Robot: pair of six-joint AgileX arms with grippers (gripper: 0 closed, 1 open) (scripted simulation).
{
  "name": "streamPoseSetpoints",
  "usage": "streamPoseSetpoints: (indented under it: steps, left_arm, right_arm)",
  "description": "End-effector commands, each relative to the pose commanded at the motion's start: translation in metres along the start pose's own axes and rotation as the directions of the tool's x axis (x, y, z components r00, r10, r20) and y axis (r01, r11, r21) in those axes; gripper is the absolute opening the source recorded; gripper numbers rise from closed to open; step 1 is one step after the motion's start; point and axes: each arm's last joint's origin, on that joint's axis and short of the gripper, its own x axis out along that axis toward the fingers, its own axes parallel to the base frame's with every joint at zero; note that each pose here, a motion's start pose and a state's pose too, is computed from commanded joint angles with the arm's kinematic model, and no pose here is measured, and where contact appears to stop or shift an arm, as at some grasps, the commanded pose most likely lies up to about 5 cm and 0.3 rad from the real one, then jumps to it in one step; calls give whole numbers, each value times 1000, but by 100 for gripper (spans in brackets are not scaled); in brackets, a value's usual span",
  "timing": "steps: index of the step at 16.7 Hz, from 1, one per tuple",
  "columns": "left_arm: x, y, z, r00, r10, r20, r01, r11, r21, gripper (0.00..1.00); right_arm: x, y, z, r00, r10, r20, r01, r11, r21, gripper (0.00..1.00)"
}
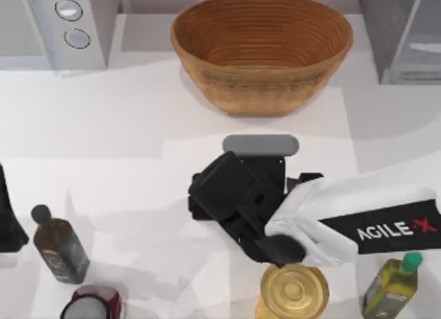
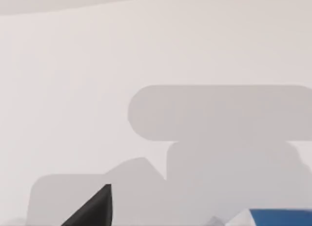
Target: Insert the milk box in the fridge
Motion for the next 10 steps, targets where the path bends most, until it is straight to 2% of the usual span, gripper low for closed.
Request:
streamPoseSetpoints:
  steps: [9, 10]
  left_arm:
    - [0, 0, 0, 1000, 0, 0, 0, 1000, 0, 100]
    - [0, 0, 0, 1000, 0, 0, 0, 1000, 0, 100]
  right_arm:
    - [7, -9, -13, 1000, 0, 1, 0, 1000, -1, 100]
    - [7, -9, -13, 1000, 0, 1, 0, 1000, -1, 92]
